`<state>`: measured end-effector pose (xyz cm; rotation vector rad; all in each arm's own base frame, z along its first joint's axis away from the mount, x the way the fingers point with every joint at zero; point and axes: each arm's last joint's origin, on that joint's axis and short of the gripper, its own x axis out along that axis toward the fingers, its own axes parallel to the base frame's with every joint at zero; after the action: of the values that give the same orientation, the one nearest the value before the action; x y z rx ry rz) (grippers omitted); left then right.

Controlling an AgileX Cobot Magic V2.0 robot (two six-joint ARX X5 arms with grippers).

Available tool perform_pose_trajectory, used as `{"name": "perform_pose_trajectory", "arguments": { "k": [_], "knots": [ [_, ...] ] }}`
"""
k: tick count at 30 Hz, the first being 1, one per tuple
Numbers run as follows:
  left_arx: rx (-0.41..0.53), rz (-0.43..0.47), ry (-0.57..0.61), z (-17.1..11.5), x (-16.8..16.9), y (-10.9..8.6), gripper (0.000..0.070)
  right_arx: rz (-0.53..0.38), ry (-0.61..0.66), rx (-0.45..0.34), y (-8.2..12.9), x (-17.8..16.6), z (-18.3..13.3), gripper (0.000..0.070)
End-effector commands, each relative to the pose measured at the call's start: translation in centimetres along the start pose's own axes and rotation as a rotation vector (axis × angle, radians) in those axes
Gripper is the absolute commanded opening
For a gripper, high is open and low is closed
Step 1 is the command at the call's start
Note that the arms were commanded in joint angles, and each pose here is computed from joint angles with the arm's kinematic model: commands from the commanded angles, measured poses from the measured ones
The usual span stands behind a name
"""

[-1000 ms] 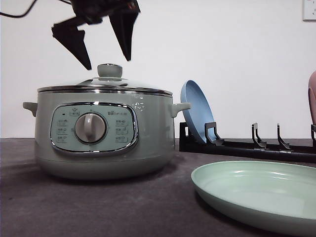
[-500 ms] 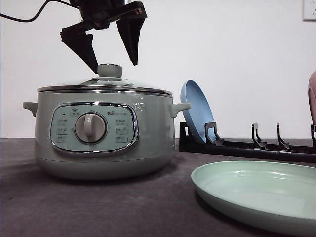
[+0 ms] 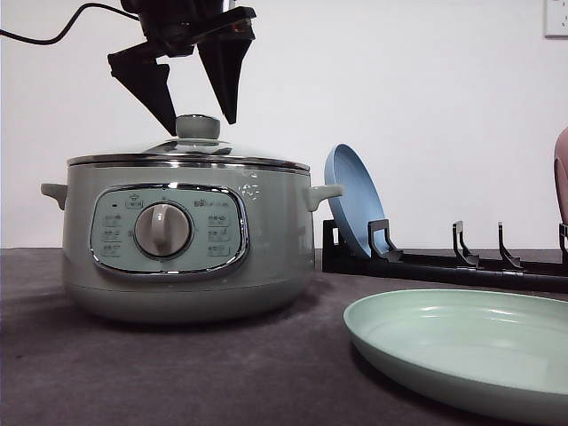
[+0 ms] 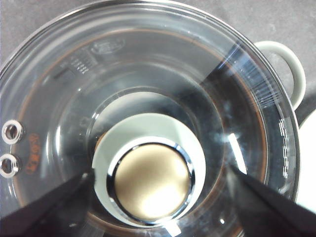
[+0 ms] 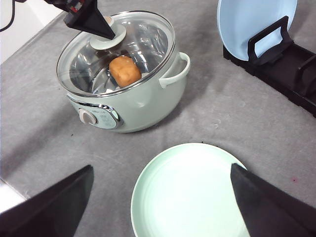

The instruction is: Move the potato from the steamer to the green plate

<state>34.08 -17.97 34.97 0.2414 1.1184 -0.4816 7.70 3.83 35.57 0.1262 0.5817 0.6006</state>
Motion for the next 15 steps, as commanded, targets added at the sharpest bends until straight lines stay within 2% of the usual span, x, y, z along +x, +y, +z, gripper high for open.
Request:
{"name": "perform_pose_trajectory", "arguments": {
  "k": [1, 5, 6, 8, 12, 13, 15],
  "knots": [
    [0.006, -0.002, -0.012, 0.63, 0.35, -0.16, 0.0423, 0.005, -0.013, -0.009, 0.1, -0.13, 0.29, 0.056],
    [0.007, -0.002, -0.015, 0.68, 0.41, -0.16, 0.0415, 0.005, -0.014, -0.009, 0.1, -0.13, 0.29, 0.056],
    [0.007, -0.002, -0.014, 0.67, 0.42, -0.16, 0.0392, 0.005, -0.014, -0.009, 0.1, -0.13, 0.29, 0.056],
    [0.007, -0.002, -0.012, 0.65, 0.43, -0.15, 0.0316, 0.005, -0.014, -0.009, 0.1, -0.13, 0.29, 0.056],
    [0.01, -0.002, -0.008, 0.61, 0.43, -0.15, 0.0226, 0.005, -0.014, -0.009, 0.1, -0.13, 0.29, 0.056],
    [0.01, -0.002, -0.006, 0.6, 0.43, -0.15, 0.0189, 0.005, -0.013, -0.009, 0.1, -0.13, 0.29, 0.056],
    [0.01, -0.002, -0.004, 0.58, 0.43, -0.15, 0.0072, 0.005, -0.013, -0.009, 0.1, -0.13, 0.29, 0.056]
  ]
}}
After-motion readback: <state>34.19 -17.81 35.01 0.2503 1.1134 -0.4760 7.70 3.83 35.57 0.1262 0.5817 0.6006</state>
